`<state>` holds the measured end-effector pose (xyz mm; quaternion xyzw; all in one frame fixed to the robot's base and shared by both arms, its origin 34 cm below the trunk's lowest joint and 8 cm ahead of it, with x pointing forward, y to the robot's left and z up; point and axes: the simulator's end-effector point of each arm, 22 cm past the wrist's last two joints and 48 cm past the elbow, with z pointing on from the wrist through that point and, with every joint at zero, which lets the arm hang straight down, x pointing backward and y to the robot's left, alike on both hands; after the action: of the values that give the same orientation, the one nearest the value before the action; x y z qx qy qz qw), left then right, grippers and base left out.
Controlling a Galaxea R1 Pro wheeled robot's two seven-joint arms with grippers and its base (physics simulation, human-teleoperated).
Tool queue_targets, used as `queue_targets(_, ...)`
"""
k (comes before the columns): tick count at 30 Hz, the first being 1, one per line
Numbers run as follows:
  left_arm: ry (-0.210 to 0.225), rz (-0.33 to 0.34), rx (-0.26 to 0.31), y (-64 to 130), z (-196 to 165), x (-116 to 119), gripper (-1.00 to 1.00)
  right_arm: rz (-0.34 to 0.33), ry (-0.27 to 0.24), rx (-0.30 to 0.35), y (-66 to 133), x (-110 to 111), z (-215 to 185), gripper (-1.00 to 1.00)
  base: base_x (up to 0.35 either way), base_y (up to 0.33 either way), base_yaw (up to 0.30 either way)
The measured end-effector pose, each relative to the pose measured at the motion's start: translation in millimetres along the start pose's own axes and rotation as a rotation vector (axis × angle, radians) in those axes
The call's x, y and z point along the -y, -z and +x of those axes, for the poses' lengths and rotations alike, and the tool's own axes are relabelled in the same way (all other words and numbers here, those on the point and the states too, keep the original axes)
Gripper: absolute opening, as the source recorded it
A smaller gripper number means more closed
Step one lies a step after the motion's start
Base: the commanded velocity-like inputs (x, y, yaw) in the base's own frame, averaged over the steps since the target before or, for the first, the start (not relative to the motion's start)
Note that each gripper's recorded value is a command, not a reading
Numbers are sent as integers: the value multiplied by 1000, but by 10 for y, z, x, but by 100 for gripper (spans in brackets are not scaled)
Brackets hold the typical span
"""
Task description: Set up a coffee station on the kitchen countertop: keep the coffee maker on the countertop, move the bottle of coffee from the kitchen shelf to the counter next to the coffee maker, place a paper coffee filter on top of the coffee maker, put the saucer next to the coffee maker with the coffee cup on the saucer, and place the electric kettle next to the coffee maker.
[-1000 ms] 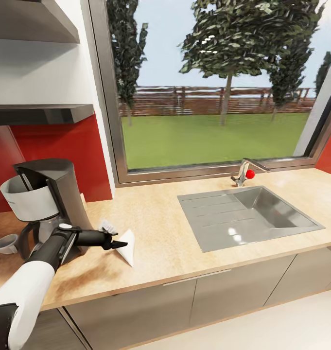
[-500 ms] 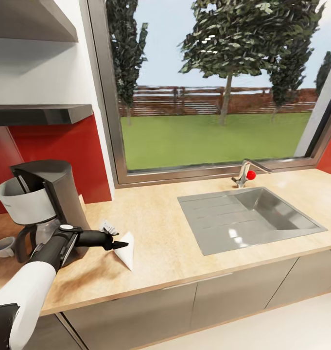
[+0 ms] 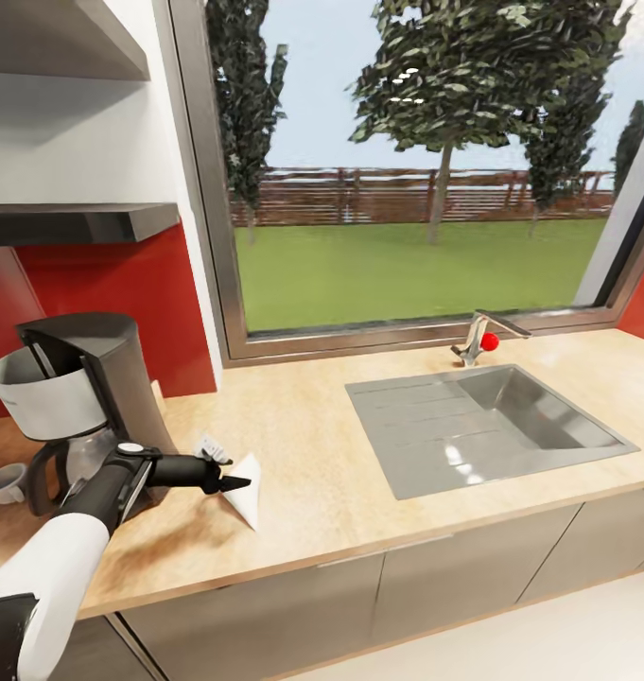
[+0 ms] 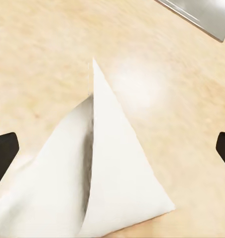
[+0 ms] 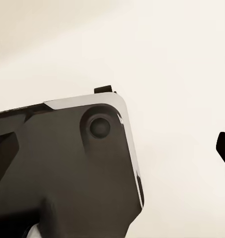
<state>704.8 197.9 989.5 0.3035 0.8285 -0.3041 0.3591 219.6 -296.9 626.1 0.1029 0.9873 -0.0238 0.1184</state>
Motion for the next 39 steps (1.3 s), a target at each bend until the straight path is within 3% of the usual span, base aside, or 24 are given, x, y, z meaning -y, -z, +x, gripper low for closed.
queue_targets(12,29,14,-23,-55,260,65,100,1,0,-1,-1,7,2,100,8,0,0)
queue_targets(24,32,18,-20,-63,255,80,100,1,0,-1,-1,5,2,100,0,0,0)
queue_targets(39,30,54,-11,-231,187,260,100,2,0,-1,-1,13,0,100,0,0,0)
